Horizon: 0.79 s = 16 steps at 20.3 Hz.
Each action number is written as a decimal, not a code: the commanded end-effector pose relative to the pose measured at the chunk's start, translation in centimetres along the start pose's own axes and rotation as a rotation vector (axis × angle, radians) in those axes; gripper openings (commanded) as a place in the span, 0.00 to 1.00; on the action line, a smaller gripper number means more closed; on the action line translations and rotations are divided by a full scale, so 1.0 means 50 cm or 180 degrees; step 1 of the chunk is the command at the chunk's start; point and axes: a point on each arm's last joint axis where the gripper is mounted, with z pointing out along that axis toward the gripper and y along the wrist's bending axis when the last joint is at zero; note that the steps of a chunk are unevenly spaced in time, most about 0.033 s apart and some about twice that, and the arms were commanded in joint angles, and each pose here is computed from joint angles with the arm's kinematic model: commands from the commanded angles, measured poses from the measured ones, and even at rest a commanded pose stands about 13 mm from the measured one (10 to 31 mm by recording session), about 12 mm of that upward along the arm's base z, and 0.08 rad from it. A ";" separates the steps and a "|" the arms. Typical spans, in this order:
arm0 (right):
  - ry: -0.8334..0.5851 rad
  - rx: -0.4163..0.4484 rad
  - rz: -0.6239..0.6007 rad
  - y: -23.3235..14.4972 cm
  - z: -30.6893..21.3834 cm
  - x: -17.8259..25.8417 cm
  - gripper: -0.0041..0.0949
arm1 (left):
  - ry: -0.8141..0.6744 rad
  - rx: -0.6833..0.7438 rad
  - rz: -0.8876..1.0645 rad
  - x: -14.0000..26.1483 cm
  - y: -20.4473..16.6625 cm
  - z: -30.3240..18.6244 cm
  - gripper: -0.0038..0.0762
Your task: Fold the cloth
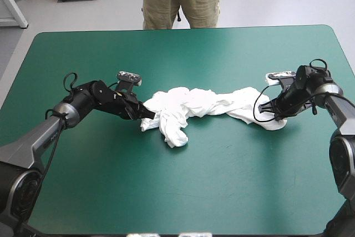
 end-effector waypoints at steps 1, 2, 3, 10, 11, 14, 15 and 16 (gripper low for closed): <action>-0.0320 -0.0116 0.0022 0.020 -0.067 -0.001 0.03 | -0.0469 -0.0126 0.0146 -0.038 -0.009 -0.101 0.04; -0.0591 -0.0055 -0.0007 0.025 -0.119 0.002 0.03 | -0.0551 -0.0190 0.0192 -0.048 -0.010 -0.145 0.04; -0.0714 -0.0033 -0.0017 0.029 -0.143 0.004 0.03 | -0.0596 -0.0202 0.0192 -0.052 -0.009 -0.164 0.04; -0.2688 0.0256 -0.0302 0.099 -0.554 0.117 0.03 | -0.1330 -0.0337 0.0717 -0.113 -0.088 -0.451 0.04; -0.3062 0.0328 -0.0373 0.114 -0.627 0.157 0.03 | -0.1595 -0.0383 0.0834 -0.117 -0.115 -0.520 0.04; -0.3683 0.0475 -0.0553 0.143 -0.739 0.240 0.03 | -0.2213 -0.0549 0.1059 -0.111 -0.166 -0.656 0.04; -0.3894 0.0541 -0.0622 0.153 -0.775 0.275 0.03 | -0.2408 -0.0651 0.1119 -0.100 -0.183 -0.703 0.04; -0.3988 0.0571 -0.0653 0.158 -0.791 0.292 0.03 | -0.2508 -0.0698 0.1128 -0.096 -0.190 -0.725 0.04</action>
